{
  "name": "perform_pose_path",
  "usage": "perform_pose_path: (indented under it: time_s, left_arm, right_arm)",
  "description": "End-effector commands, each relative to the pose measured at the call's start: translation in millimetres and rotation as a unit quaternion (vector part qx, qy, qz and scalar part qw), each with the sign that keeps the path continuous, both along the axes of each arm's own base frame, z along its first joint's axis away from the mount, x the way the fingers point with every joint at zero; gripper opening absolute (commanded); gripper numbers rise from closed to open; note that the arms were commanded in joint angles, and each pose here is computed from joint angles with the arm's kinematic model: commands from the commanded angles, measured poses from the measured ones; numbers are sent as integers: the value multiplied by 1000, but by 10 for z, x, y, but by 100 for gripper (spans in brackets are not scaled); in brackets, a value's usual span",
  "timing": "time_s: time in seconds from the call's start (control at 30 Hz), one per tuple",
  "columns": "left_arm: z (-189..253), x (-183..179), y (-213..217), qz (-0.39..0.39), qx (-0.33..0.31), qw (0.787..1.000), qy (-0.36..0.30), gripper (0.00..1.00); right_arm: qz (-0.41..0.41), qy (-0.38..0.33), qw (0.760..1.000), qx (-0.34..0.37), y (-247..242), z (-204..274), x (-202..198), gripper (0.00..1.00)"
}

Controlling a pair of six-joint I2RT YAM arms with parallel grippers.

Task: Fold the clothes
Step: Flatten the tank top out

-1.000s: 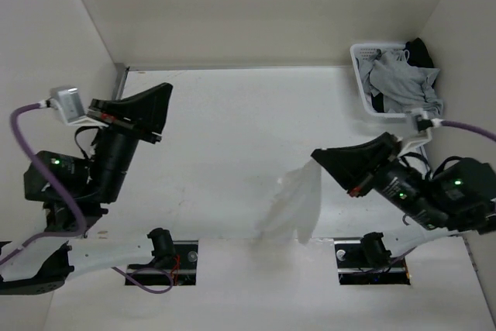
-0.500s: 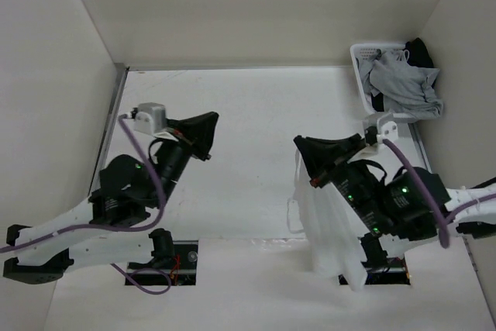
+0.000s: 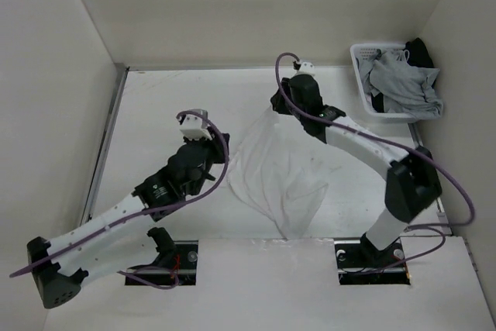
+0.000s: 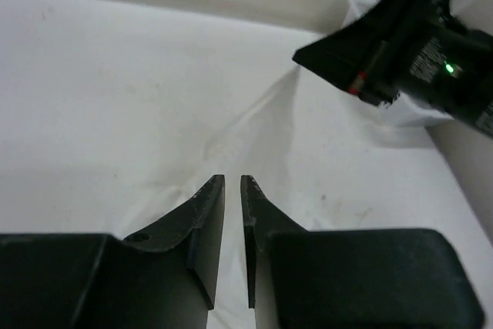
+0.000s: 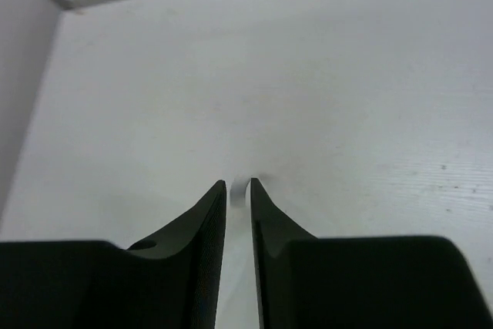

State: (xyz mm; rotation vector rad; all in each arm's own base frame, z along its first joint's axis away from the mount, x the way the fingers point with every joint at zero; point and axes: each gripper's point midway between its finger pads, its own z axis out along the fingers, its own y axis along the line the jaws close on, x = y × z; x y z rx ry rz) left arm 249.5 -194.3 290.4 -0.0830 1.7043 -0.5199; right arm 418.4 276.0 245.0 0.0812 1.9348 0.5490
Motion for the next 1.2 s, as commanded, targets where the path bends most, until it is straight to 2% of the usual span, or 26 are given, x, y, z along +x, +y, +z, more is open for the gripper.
perform_pose_path:
  time_s: [0.0, 0.13, 0.17, 0.27, 0.3, 0.47, 0.57, 0.67, 0.73, 0.9, 0.93, 1.03, 1.1, 1.17]
  left_arm:
    - [-599, -4, -269, -47, -19, 994, 93, 15]
    - [-1178, -120, -488, -73, -2, 984, 160, 18]
    - [-1305, -151, -516, -74, 3, 982, 174, 19]
    - [-1573, -171, -519, -66, 5, 977, 201, 24]
    - [-1617, -159, -516, -63, 3, 977, 205, 26]
    - [-1902, -44, -532, -55, 7, 970, 236, 33]
    - [-2081, -45, -515, -53, 19, 964, 262, 34]
    - [-2224, -52, -444, -41, 29, 958, 281, 35]
    - [-2318, -73, -390, -32, 41, 954, 295, 37]
    - [-2519, -101, -297, -16, 63, 945, 321, 40]
    - [-2540, -83, -294, -14, 64, 945, 322, 39]
    - [-2570, 61, -274, 5, 58, 947, 316, 19]
    - [-2570, 248, -190, 30, 49, 951, 305, 10]
    - [-2540, 511, -81, 62, 28, 954, 293, 5]
  right_arm:
    - [17, 9, 998, 62, 14, 169, 321, 28]
    - [15, -1, 999, 42, -165, 56, 167, 43]
    - [25, -6, 999, 35, -164, -17, 37, 40]
    - [34, -2, 999, 31, -243, -301, -394, 11]
    - [33, 1, 999, 34, -281, -402, -531, 4]
    - [7, 13, 999, 30, -512, -708, -1001, 1]
    - [33, 22, 998, 47, -475, -780, -1320, 4]
    - [42, 26, 998, 40, -504, -878, -1442, 0]
    - [38, 46, 998, 27, -544, -1011, -1477, 3]
    - [7, 100, 995, -30, -704, -1397, -1588, 33]
    - [4, 106, 993, -44, -723, -1453, -1622, 36]
    - [-8, 129, 989, -66, -789, -1579, -1681, 40]
    - [-10, 146, 986, -74, -801, -1660, -1710, 37]
    - [-3, 154, 985, -74, -753, -1707, -1726, 32]
